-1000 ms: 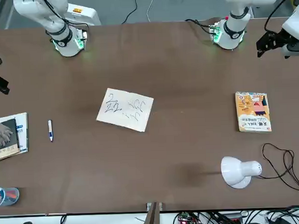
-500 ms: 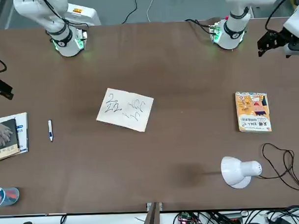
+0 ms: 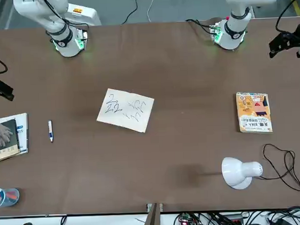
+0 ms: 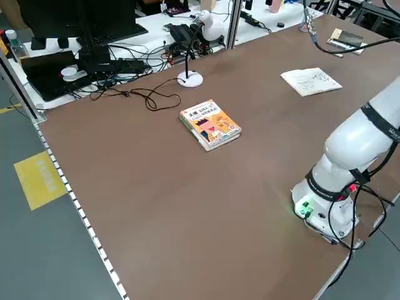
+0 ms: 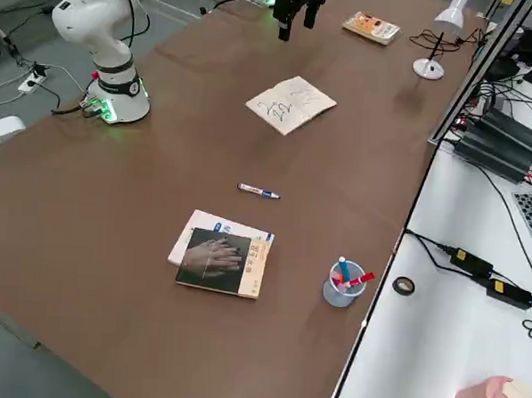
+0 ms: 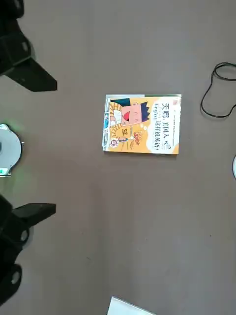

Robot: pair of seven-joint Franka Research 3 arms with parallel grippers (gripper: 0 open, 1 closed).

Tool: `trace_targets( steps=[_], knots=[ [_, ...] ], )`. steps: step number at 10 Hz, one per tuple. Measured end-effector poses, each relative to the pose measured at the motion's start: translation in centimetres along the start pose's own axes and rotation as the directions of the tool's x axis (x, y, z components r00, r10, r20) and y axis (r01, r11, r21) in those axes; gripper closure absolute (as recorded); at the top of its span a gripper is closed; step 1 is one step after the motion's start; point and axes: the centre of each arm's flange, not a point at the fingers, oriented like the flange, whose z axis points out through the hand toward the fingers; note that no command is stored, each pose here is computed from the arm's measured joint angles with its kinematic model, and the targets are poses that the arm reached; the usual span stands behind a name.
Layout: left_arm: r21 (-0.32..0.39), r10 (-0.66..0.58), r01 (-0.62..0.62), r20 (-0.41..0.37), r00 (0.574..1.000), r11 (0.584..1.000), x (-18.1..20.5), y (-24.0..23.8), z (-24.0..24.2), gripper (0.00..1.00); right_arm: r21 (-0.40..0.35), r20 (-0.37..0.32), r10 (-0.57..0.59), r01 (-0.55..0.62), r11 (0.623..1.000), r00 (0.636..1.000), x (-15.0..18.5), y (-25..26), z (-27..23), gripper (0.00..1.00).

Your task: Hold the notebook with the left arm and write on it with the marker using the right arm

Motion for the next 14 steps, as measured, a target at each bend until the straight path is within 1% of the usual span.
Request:
trace_targets(
  steps=[3, 7, 14],
  knots=[
    [-0.001, -0.018, 0.018, 0.001, 1.000, 1.000, 0.1, -0.9, 0.0, 0.00, 0.024, -0.007, -0.012, 0.012, 1.000, 1.000, 0.1, -0.2, 0.1, 0.00],
    [-0.001, -0.027, 0.027, 0.003, 1.000, 1.000, 0.1, -1.3, 0.0, 0.00, 0.026, -0.010, -0.018, 0.018, 1.000, 1.000, 0.2, -0.2, 0.1, 0.00],
    [-0.001, -0.029, 0.029, 0.003, 1.000, 1.000, 0.1, -1.4, 0.0, 0.00, 0.031, -0.039, -0.020, 0.021, 0.999, 0.999, 0.5, -0.2, -0.1, 0.00]
  ],
)
